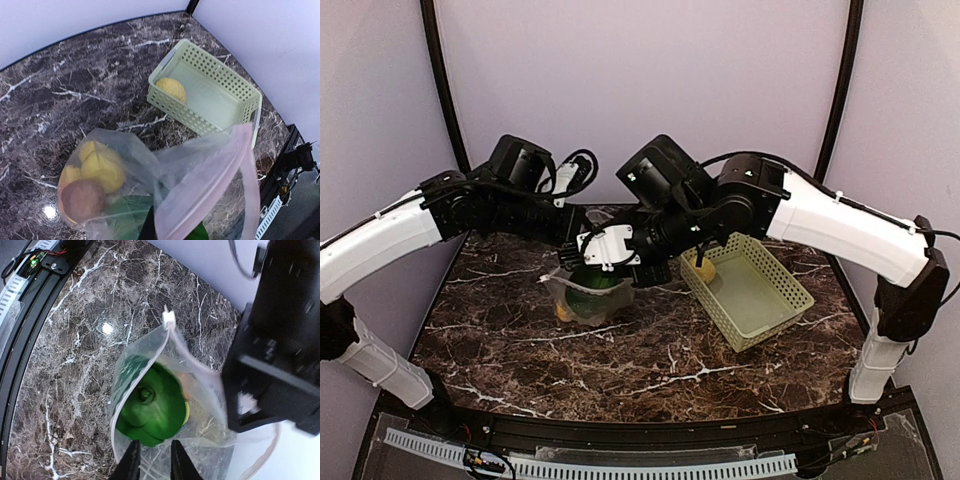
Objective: Place the food in the zip-top bag and seal the zipper
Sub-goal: Adjust the zipper food storage bag at the center of the board, then pick up the fake fruit from the bin.
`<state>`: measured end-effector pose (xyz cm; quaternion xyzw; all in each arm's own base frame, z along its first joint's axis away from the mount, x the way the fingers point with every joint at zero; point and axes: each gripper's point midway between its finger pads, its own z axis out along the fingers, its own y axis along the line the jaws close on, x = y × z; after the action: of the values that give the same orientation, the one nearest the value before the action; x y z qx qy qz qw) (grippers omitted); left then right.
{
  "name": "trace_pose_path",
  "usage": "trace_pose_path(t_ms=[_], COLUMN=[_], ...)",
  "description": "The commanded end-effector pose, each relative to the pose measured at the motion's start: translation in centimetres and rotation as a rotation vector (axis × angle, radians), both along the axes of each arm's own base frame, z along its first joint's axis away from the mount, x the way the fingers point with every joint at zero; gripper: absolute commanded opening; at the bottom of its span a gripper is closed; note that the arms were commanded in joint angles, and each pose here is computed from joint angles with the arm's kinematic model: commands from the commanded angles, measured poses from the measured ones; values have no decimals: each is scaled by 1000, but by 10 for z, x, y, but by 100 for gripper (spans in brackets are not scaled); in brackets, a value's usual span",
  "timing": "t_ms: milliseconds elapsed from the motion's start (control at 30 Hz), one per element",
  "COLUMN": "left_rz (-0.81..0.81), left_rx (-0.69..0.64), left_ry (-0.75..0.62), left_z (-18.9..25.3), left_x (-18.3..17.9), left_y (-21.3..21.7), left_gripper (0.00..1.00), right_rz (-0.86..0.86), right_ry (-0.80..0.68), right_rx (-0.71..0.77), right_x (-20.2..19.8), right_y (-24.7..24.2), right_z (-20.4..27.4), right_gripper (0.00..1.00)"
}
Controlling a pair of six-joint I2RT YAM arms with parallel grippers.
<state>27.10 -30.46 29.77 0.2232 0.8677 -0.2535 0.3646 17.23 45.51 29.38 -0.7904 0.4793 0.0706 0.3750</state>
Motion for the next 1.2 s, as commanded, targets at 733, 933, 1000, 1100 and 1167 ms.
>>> trace_pose_path(t_ms=[733,933,1000,1100,1167], left_rz=[-17,-28,-35,-35,-34], left_rx=[-54,-49,-41,-34,-30], left_ry=[28,36,39,32,31], left_z=[-5,-10,-11,-6,-5], left_x=[-4,-3,-2,0,0], left_y=[-8,-11,-13,-14,-14], left_gripper=[1,1,1,1,1], right_rz=[-389,-609,-666,-741,-795], right_ry=[420,459,457,517,565], right_rx=[396,473,481,467,469], right_x=[106,170,190,215,234], right_y=[-154,-194,-204,-214,-219], right_z=[31,-8,-28,-59,-72], right_gripper=[48,55,57,61,64])
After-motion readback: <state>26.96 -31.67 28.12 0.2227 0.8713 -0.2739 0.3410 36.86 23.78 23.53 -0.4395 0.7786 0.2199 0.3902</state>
